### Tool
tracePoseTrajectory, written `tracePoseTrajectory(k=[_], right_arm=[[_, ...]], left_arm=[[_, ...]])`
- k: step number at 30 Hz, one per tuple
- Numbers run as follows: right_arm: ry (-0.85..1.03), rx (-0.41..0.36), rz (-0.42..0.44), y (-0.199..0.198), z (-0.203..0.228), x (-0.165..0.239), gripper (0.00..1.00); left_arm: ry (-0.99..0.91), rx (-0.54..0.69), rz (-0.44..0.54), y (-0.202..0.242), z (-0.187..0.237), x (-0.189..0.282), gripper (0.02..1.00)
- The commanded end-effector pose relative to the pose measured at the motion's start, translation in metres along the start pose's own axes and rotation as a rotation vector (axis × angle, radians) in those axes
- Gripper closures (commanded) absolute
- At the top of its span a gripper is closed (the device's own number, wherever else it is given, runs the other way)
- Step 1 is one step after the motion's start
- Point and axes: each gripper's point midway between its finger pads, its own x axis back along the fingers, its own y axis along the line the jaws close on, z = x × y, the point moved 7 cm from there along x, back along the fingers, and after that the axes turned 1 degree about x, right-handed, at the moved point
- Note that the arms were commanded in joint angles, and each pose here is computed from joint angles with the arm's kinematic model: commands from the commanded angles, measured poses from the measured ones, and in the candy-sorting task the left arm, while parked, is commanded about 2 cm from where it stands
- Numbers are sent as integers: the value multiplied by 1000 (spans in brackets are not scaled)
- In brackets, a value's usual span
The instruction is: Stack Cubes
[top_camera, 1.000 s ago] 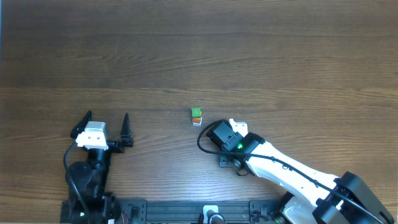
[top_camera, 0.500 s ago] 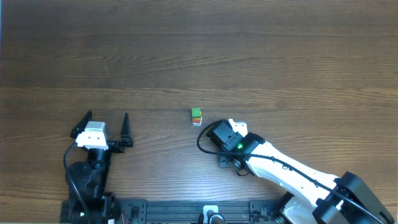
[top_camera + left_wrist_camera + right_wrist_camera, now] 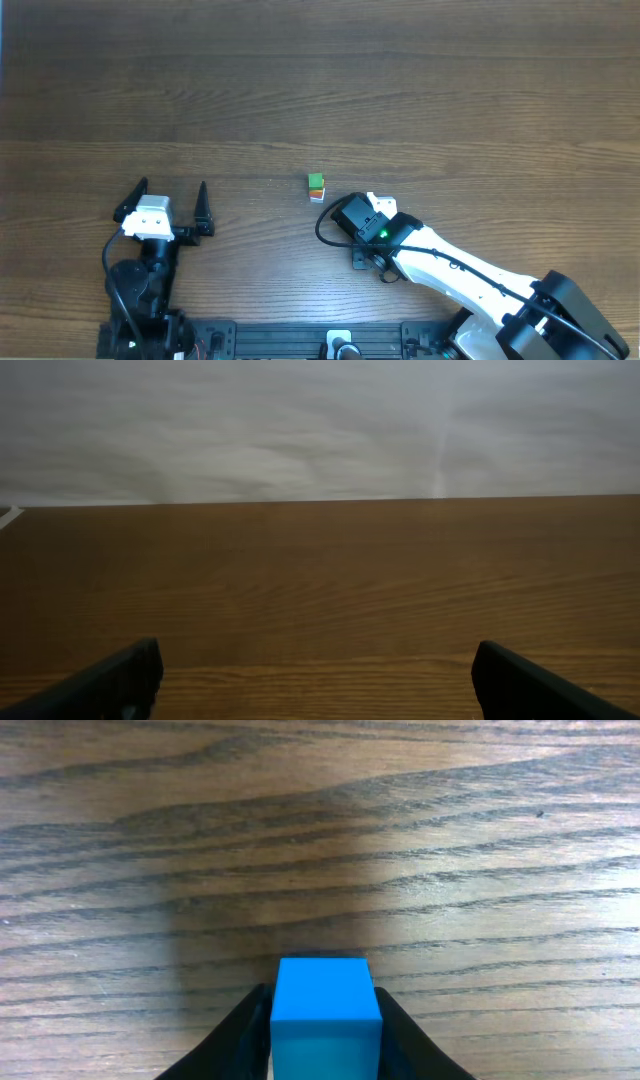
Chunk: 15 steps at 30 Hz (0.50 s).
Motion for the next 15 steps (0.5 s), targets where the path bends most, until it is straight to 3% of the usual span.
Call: tracePoseTrajectory(k=[1, 8, 15], right_arm=[[5, -6, 17, -4, 1, -3, 744], [1, -7, 14, -3, 1, -3, 897], [-12, -6, 1, 1, -4, 1, 976]], left_arm=[[0, -18, 13, -2, 1, 0, 18], [0, -18, 13, -2, 1, 0, 18], [0, -18, 13, -2, 1, 0, 18]])
